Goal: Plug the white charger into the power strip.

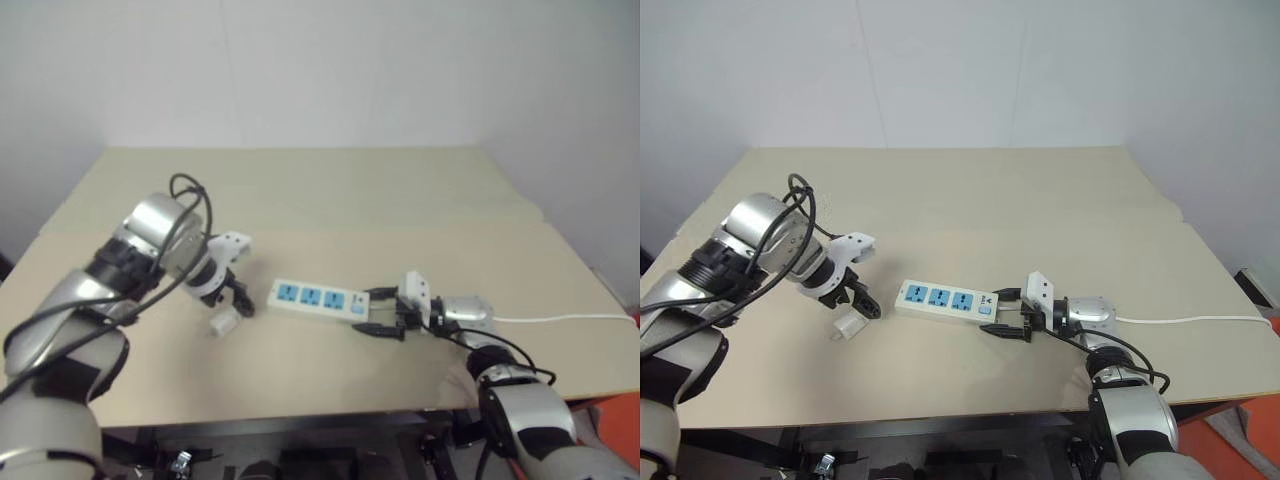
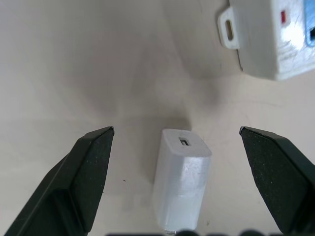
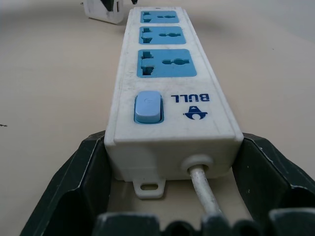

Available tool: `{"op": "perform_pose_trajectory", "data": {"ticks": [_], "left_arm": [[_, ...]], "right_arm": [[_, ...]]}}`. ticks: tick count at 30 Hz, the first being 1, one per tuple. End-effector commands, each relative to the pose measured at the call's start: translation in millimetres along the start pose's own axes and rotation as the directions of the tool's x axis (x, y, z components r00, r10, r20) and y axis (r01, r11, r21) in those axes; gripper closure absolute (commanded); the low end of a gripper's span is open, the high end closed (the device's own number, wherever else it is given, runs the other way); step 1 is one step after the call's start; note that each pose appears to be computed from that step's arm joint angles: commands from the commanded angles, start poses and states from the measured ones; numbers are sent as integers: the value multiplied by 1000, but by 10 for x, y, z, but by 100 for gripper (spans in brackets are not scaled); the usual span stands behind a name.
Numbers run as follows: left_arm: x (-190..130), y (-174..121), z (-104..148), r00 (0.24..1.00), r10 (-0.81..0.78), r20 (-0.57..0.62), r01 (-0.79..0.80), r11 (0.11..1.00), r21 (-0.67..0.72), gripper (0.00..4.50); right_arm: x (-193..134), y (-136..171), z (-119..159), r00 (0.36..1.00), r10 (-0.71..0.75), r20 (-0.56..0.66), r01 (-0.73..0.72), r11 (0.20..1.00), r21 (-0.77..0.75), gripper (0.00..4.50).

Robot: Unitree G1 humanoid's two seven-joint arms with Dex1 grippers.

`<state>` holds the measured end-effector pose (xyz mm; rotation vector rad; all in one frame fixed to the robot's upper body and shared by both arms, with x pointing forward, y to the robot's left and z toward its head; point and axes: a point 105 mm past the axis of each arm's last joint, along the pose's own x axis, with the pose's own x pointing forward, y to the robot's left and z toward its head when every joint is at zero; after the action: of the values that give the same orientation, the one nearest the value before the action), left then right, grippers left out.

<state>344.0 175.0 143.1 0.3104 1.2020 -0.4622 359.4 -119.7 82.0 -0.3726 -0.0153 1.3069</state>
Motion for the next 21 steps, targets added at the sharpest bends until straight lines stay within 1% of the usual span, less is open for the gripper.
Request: {"op": "perform_pose_trajectory", "data": {"ticks": [1,10,13,18,20,21], "left_arm": [[-79,-8,65,1000,12,17,-12,1000,16,3],[-36,-3,31,1000,21,-2,-21,1000,22,3],[-31,-11,27,1000,18,-9,-18,999,27,60],[7,-10,9,999,23,-25,-23,999,28,217],[7,-16,19,1000,19,-24,-19,999,27,289],[4,-15,27,999,24,-21,-23,999,29,314]], "right_arm": [[-42,60,-152,998,-9,-54,11,999,31,109],[-28,65,-152,998,-6,-55,7,999,31,109],[-26,64,-151,998,-5,-56,6,1000,30,109],[-25,58,-150,998,-8,-59,10,1000,27,109],[-30,57,-151,998,-8,-60,10,1000,27,109],[-33,57,-153,998,-9,-61,10,1000,27,109]]}}
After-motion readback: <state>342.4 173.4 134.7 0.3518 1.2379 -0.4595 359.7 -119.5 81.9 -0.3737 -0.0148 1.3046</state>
